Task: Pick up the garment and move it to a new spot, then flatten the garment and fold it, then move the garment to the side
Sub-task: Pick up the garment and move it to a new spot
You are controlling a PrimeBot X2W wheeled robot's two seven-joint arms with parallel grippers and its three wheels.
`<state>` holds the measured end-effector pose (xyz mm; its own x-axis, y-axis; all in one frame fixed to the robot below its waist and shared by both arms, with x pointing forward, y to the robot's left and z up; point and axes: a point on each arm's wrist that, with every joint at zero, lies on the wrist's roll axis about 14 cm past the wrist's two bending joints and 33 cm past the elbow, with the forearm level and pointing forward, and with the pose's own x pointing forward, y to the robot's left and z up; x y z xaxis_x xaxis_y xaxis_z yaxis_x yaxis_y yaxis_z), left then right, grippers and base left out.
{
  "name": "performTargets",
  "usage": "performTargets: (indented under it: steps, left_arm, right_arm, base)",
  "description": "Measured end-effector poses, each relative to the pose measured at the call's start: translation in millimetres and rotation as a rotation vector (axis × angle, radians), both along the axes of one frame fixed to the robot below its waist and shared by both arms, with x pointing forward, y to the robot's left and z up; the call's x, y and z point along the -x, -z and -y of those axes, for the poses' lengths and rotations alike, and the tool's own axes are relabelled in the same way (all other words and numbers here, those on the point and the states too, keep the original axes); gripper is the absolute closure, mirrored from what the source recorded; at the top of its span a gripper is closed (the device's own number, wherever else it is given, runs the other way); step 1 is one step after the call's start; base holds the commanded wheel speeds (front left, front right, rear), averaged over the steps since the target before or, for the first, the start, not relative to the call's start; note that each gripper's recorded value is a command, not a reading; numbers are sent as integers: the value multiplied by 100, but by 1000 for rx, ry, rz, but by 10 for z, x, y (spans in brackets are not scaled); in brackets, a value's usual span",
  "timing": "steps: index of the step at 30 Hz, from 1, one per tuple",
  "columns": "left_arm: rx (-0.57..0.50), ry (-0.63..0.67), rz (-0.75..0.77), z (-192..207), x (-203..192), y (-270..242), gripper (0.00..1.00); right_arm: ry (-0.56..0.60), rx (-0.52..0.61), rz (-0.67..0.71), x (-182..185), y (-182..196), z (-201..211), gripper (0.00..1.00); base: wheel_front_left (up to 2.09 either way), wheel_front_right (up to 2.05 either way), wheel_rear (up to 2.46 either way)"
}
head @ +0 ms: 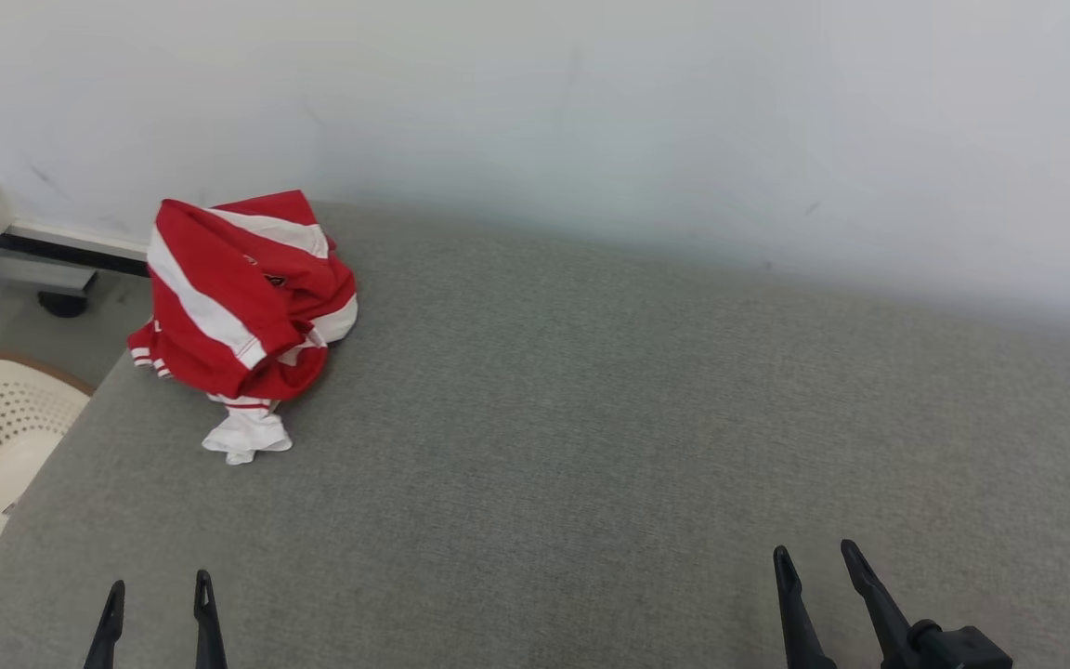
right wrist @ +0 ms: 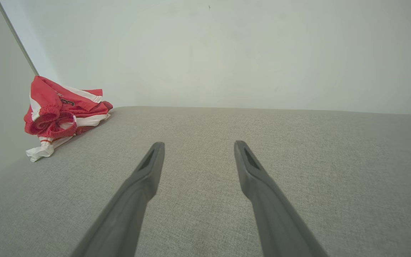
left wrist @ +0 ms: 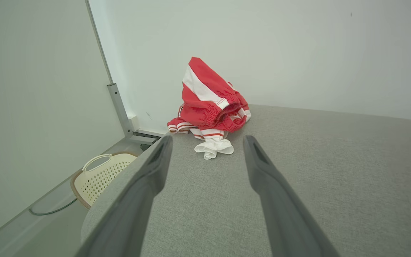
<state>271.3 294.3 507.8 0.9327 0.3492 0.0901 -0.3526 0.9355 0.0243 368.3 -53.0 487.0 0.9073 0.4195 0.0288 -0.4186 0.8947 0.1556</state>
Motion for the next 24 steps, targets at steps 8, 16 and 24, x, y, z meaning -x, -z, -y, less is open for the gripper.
performTargets:
  steps: [8, 16, 24]
  left_arm:
    - [3, -129, -3, -288, 399, 27, 0]
    - [4, -203, -1, -418, 626, 34, 0]
    - [2, -215, 2, -430, 635, 22, 0]
  right_arm:
    - [-105, 2, 1, 13, -9, -343, 0]
    - [-159, 1, 5, 21, -29, -522, 0]
    - [-163, 3, 1, 28, -15, -532, 0]
  base:
    - [0, 0, 0]
    - [0, 0, 0]
    - [0, 0, 0]
